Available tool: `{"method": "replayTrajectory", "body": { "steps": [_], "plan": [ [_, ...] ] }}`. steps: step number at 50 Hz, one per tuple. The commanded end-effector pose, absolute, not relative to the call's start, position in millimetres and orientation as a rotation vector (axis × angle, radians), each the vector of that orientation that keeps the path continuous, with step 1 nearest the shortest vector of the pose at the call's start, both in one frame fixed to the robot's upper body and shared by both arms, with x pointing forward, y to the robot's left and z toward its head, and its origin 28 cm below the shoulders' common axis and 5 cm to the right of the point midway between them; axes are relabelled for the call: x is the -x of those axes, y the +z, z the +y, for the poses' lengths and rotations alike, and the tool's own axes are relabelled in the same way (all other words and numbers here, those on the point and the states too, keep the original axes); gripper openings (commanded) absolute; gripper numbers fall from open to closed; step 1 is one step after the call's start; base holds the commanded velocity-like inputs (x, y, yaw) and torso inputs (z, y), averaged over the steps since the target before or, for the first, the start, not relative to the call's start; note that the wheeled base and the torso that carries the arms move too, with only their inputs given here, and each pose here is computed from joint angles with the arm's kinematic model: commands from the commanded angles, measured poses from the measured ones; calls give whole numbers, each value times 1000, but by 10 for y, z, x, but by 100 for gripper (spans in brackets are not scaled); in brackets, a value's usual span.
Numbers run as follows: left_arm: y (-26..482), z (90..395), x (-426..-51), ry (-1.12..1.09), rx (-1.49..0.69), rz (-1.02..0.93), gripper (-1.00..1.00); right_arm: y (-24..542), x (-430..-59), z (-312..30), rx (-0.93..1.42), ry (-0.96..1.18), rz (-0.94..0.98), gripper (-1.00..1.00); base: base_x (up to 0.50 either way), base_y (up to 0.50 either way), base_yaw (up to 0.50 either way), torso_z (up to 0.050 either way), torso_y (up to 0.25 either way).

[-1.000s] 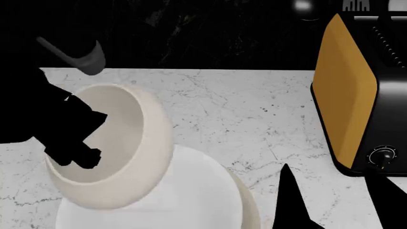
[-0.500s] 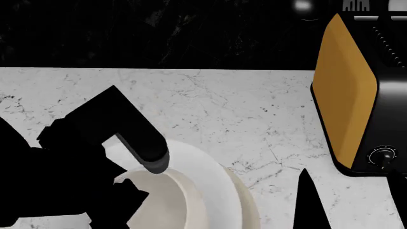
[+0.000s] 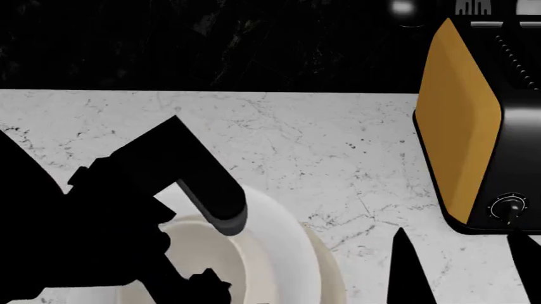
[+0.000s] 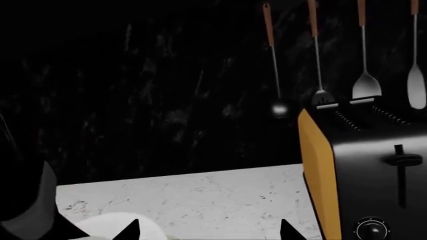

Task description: Stack the bowls from largest to smallest.

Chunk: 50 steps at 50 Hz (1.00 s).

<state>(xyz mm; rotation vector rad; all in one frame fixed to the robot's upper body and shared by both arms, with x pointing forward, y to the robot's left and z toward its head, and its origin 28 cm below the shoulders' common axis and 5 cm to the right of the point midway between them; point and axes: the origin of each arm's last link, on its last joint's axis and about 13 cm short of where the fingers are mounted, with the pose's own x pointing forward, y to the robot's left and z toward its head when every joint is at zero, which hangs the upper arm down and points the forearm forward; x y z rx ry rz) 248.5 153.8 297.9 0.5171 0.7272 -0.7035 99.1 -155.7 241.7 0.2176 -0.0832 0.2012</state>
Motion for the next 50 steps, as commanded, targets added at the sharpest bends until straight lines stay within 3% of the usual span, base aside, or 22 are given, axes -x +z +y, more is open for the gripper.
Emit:
{"method": "replayTrajectory", "body": {
  "steps": [1, 32, 42, 50],
  "plan": [
    [3119, 1456, -2364, -792, -514, 679, 100, 2410, -990, -1547, -247, 200, -107, 100, 0, 0, 0, 0, 0],
    [3670, 1574, -2225, -735, -507, 532, 100, 2383, -989, -1528, -258, 223, -85, 100, 0, 0, 0, 0, 0],
    [3947, 1817, -2095, -662, -442, 429, 100, 2408, -988, -1531, -258, 215, -92, 100, 0, 0, 0, 0, 0],
    [3970, 2236, -1699, -581, -384, 278, 100, 2455, -1126, -1619, -211, 153, -104, 100, 0, 0, 0, 0, 0]
  ]
}}
